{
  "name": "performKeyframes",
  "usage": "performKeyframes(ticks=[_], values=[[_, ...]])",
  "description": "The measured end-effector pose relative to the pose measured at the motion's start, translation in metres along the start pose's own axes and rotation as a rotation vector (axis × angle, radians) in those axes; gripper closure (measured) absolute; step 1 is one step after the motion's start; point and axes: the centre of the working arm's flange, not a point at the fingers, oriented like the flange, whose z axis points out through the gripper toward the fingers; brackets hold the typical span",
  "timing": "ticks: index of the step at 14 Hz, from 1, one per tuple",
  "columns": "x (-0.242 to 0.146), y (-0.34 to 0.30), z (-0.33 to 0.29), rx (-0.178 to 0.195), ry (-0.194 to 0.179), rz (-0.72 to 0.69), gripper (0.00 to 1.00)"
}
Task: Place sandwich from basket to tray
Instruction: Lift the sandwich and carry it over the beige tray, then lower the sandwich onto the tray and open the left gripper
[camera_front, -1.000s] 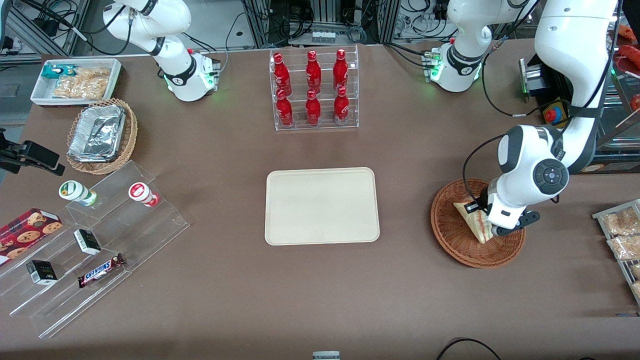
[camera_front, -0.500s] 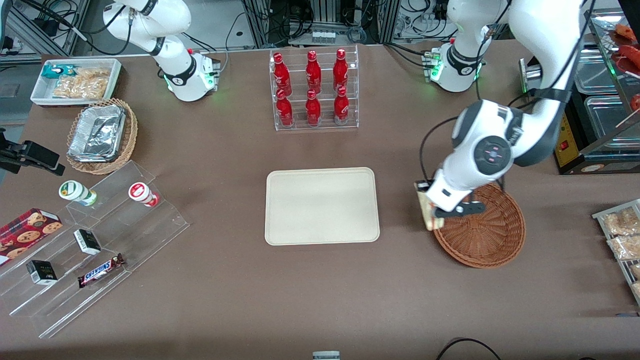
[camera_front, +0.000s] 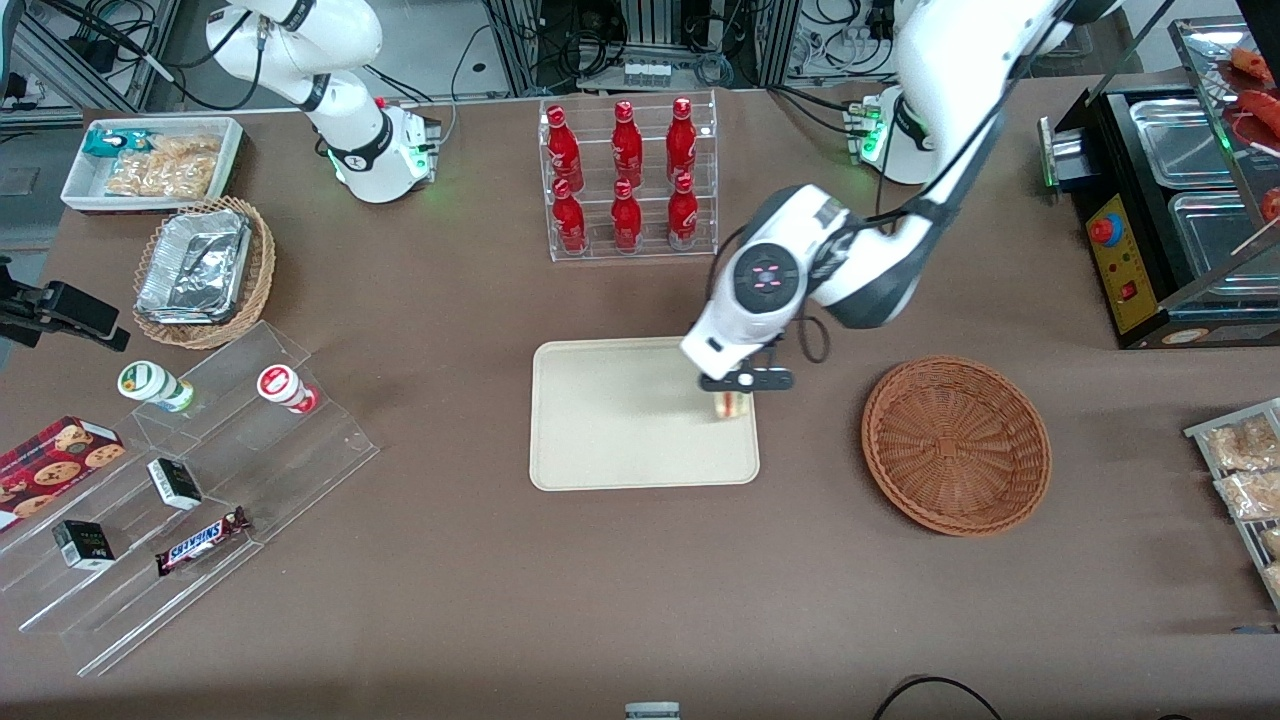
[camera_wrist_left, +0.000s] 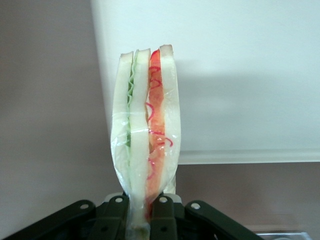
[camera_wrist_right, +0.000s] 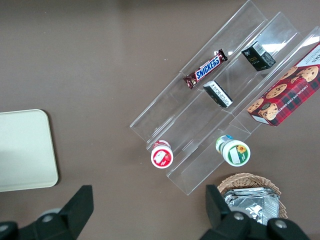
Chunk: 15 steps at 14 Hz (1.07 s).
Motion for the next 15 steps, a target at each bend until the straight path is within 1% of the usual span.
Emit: performKeyframes(ticks=[2,5,7,9,10,12,14,15], values=[[-0.004,0.035,0.024,0.008,-0.013,0.001,0.85],[-0.005,0.055,0.043,0.008,-0.031,0.013,0.85],[-0.002,0.071,0.042,-0.014,-0.025,0.005,0.85],[0.009,0.081,0.042,-0.04,-0.02,-0.008,0.85],[0.016,0.082,0.045,-0.047,-0.021,-0.015,0.85],[0.029,0.08,0.051,-0.054,-0.023,-0.031,0.85],[0.04,0.075,0.058,-0.053,-0.025,-0.046,0.85],[0.042,0.074,0.06,-0.052,-0.025,-0.05,0.82]])
